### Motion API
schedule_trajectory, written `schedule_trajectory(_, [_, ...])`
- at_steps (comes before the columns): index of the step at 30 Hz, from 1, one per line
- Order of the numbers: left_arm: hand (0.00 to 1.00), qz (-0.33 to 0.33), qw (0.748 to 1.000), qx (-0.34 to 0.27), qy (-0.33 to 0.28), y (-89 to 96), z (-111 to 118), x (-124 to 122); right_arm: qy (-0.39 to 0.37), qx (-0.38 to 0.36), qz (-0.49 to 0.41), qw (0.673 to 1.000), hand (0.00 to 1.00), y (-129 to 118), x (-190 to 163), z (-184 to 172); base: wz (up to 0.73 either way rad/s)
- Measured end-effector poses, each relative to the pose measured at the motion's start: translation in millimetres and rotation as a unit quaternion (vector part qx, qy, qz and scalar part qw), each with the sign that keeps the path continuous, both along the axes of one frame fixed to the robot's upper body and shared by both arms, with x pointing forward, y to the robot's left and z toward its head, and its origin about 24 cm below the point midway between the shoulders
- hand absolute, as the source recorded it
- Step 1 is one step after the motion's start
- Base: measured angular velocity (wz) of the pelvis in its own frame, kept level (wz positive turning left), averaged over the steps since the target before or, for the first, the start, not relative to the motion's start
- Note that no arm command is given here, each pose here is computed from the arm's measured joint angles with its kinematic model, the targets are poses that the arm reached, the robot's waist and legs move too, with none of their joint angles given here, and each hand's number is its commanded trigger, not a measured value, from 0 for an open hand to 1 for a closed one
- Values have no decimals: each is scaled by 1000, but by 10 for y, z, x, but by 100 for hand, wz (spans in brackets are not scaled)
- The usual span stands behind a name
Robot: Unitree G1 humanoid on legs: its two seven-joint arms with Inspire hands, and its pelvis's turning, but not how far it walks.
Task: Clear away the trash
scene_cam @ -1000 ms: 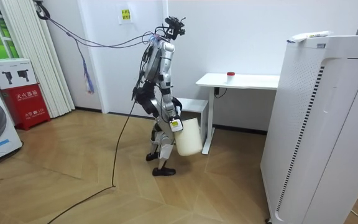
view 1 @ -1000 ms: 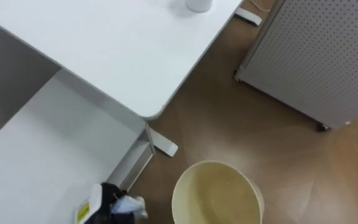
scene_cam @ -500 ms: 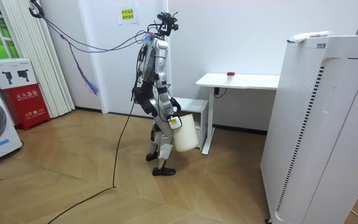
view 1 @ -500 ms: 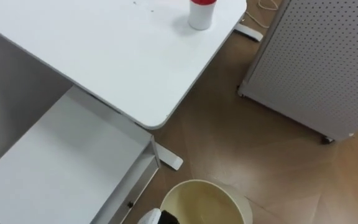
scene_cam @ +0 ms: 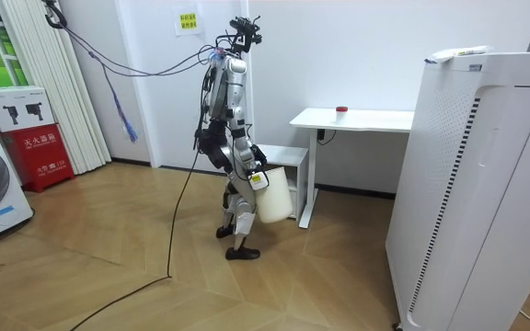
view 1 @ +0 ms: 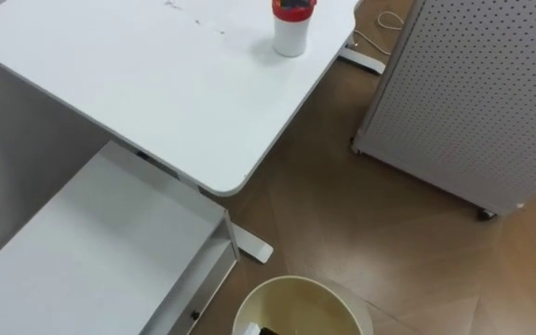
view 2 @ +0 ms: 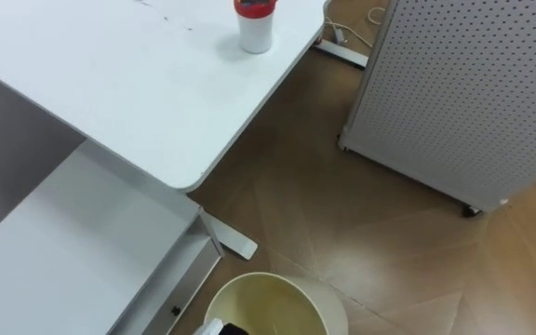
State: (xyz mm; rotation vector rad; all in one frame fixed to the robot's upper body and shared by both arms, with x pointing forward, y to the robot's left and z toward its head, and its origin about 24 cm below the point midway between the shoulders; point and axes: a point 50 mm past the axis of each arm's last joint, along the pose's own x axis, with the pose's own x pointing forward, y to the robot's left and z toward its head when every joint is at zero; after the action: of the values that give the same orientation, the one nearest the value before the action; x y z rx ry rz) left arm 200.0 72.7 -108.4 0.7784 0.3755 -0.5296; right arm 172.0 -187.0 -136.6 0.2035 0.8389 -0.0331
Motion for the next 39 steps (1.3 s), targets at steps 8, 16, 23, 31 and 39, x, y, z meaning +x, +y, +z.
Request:
schedule_trajectory(8, [0, -34, 998, 18, -49, -80, 74, 29, 3, 2, 1, 1000, 100, 1, -18, -10, 0])
schedule_trajectory(16, [0, -58, 996, 15, -64, -137, 111, 30, 2, 6, 4, 1000, 100, 0, -17, -8, 0])
schedule_trajectory(23, [0, -61, 996, 19, -70, -107, 124, 46, 0, 4, 7, 1000, 100, -9, -8, -3, 0])
schedule_trajectory(31, [0, -64, 992, 15, -109, -89, 231, 138, 5, -1, 12, 1000, 100, -43, -14, -5, -6])
schedule_trajectory(39, [0, -56, 981, 7, -187, 5, 489, 329, 21, -11, 22, 999, 100, -124, -88, -37, 1])
